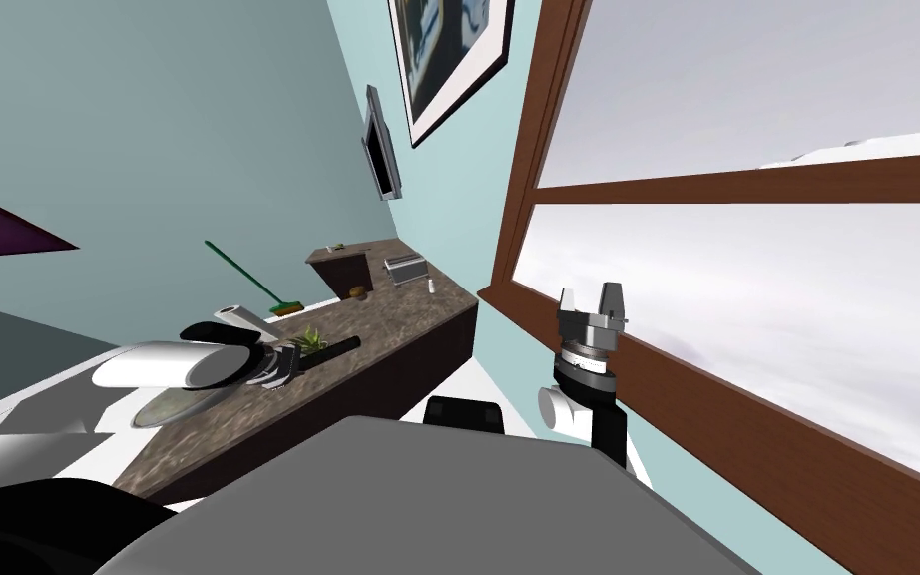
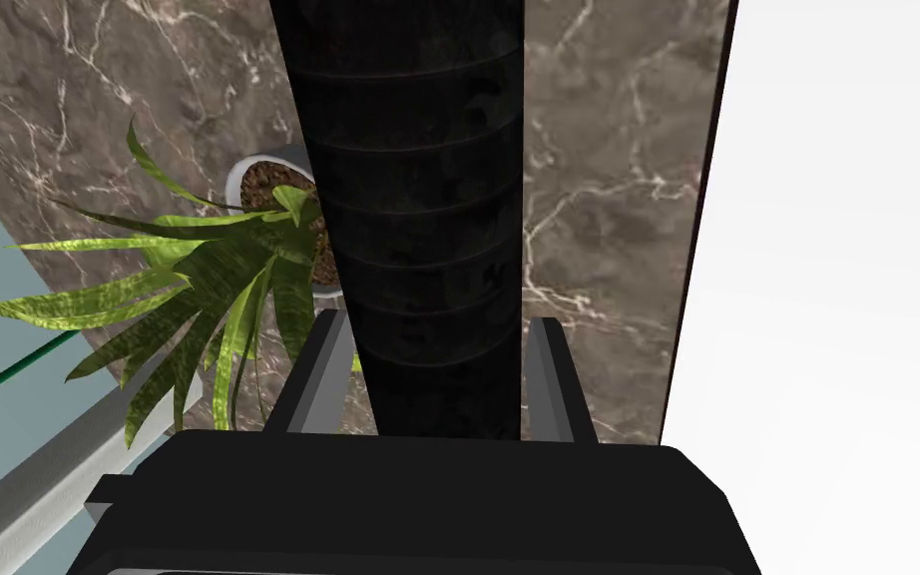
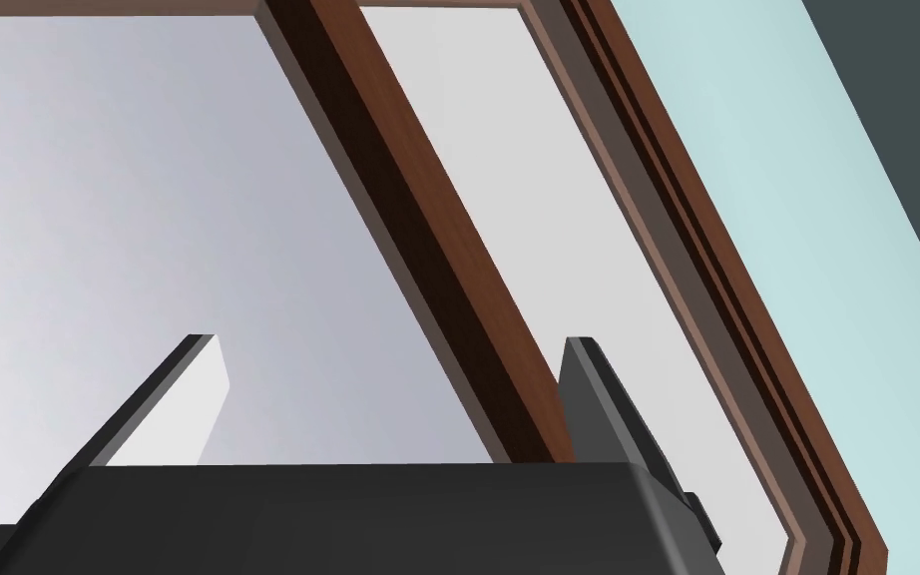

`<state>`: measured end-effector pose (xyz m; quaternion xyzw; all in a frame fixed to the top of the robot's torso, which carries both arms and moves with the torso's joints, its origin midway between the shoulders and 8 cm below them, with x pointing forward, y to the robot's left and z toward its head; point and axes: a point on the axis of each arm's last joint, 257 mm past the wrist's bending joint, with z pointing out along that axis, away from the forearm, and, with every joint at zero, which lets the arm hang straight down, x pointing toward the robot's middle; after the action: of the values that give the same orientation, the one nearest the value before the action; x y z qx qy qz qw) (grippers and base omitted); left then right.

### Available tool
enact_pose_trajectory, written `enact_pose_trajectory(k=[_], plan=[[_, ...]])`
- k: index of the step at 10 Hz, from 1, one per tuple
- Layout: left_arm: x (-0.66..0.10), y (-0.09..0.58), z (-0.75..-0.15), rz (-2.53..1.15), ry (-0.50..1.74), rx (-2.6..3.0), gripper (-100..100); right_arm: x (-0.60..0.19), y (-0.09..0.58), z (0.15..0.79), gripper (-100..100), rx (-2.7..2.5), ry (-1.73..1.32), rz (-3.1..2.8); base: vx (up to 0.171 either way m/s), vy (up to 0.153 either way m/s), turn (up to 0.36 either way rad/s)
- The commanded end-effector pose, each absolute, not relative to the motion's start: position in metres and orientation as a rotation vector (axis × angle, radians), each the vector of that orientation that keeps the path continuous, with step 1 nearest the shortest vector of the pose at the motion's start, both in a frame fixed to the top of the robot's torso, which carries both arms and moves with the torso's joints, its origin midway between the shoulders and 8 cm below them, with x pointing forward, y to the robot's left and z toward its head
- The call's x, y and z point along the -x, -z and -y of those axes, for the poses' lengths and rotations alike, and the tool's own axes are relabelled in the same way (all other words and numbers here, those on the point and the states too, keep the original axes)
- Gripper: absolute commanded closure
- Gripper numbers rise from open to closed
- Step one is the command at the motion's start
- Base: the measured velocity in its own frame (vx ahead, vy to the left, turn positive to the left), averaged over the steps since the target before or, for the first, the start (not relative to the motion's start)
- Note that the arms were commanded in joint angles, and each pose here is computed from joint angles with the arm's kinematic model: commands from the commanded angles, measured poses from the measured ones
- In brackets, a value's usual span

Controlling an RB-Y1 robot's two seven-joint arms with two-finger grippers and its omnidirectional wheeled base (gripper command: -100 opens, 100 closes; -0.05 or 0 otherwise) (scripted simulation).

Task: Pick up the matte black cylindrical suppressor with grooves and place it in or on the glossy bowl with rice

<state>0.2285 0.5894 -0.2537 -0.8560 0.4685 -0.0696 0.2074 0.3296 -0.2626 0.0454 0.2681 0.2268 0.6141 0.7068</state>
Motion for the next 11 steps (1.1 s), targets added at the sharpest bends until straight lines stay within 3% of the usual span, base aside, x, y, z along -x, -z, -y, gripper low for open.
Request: enact_pose_trajectory(k=[1, 11], plan=[[-0.23, 0.24, -0.599, -1.282, 0.193, 2.372, 100, -0.33, -0.045, 0.263, 0, -0.596, -1.364, -0.504, -0.144, 0.036, -0.122], [-0.241, 0.164, -0.645, -1.116, 0.229, 2.345, 100, -0.33, -0.045, 0.263, 0, -0.596, -1.364, -0.504, -0.125, 0.057, -0.085]])
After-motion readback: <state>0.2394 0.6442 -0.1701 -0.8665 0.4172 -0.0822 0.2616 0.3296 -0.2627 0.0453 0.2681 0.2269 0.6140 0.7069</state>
